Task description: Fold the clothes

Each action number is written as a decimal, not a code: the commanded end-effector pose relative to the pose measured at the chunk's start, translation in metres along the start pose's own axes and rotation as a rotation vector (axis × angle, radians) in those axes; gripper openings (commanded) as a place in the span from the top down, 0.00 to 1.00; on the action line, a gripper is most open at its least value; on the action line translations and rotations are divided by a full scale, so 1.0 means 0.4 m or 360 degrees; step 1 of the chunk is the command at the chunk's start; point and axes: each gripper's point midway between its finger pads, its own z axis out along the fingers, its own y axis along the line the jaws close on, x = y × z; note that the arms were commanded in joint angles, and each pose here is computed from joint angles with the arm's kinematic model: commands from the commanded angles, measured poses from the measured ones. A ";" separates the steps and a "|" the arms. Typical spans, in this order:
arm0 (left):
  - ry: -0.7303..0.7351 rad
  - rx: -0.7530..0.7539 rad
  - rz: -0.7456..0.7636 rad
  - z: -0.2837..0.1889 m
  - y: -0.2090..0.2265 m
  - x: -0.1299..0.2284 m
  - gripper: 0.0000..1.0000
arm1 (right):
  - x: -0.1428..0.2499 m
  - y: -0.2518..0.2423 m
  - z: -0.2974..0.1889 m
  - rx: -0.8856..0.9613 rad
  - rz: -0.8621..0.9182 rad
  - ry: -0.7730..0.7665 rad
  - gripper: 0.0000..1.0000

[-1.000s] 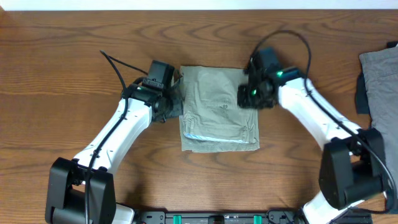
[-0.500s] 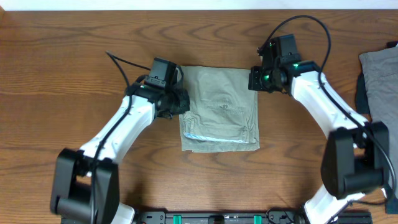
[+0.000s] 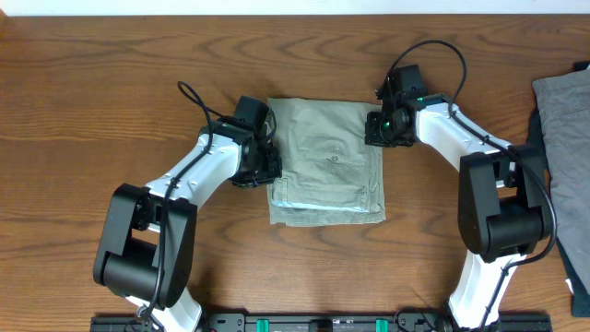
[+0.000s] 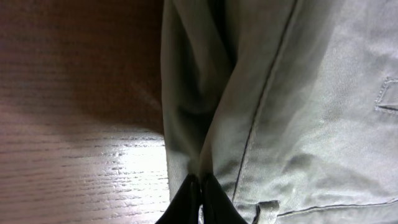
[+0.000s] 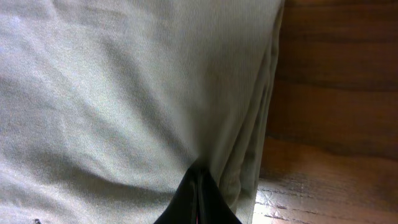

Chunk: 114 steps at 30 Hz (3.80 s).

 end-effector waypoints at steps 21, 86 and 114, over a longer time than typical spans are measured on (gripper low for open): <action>-0.0584 0.0074 0.0225 -0.262 -0.085 -0.122 0.85 | -0.105 -0.172 -0.472 0.0328 0.0166 -0.0477 0.01; -0.0407 -0.0171 0.0012 0.053 0.050 -0.207 0.94 | -0.086 -0.209 -0.479 0.0361 0.0224 -0.0435 0.01; -0.1254 -0.0798 -0.0409 -0.290 0.598 -0.484 0.93 | -0.086 -0.209 -0.479 0.0361 0.0224 -0.0435 0.01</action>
